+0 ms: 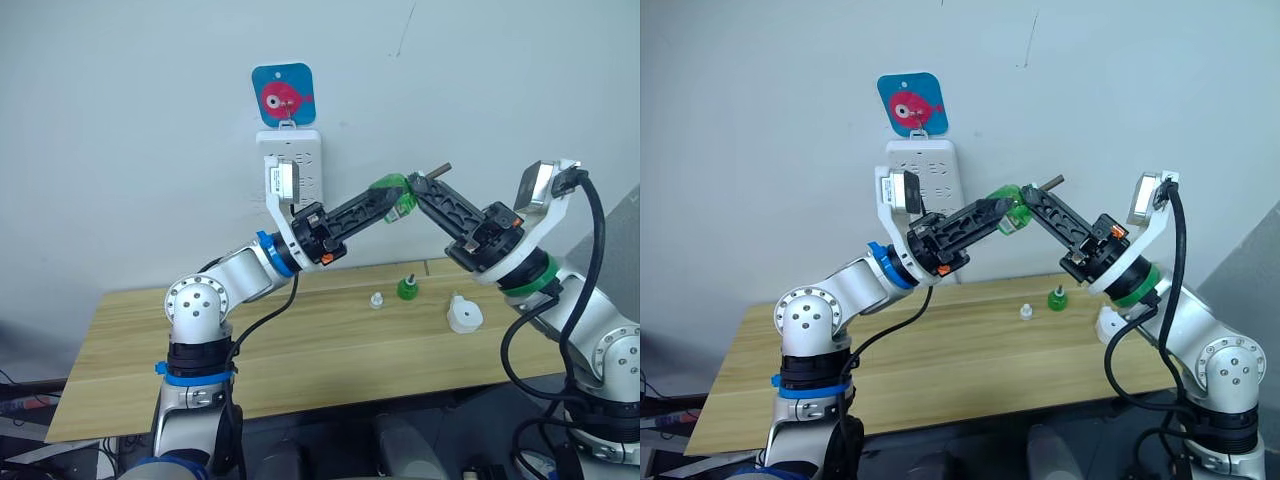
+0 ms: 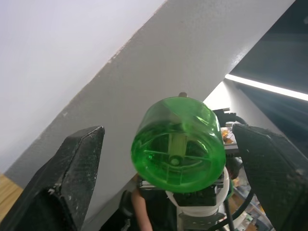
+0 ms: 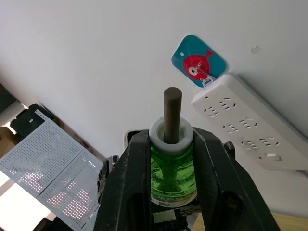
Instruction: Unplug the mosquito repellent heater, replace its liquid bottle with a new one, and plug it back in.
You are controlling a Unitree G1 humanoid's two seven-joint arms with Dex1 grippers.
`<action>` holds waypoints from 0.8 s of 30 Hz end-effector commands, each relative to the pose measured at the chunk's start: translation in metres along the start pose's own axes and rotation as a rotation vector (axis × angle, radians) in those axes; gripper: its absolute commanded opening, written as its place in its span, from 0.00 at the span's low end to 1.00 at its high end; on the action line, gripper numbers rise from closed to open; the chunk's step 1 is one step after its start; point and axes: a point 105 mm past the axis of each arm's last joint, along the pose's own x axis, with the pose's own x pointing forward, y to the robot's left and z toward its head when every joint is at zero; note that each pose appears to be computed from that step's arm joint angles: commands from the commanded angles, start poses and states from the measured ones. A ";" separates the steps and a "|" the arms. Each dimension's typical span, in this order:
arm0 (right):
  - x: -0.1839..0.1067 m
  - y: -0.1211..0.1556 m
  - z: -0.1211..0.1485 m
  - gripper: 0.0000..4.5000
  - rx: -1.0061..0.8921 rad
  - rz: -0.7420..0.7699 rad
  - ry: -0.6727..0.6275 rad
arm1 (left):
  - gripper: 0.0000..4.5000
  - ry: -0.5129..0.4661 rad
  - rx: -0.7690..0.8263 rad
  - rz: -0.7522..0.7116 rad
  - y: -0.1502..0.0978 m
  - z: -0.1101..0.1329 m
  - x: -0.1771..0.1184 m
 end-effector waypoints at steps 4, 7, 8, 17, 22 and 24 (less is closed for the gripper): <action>0.000 0.013 0.002 0.18 -0.012 0.047 -0.004 | 0.58 -0.017 0.002 -0.058 -0.011 0.006 0.006; 0.000 0.013 0.001 0.18 -0.011 0.048 -0.003 | 0.52 -0.013 -0.001 -0.060 -0.011 0.004 0.006; 0.000 0.013 0.001 0.18 -0.010 0.048 -0.003 | 0.52 -0.010 -0.001 -0.059 -0.011 0.004 0.005; -0.003 0.005 0.006 0.49 0.005 0.008 -0.047 | 0.52 -0.011 -0.002 -0.015 -0.003 0.002 -0.003; -0.021 -0.026 0.011 0.90 -0.093 -0.182 -0.029 | 0.52 0.006 0.017 0.025 0.002 0.004 -0.012; -0.037 -0.051 0.012 1.00 -0.209 -0.348 0.027 | 0.52 0.022 0.048 0.081 0.011 0.005 -0.021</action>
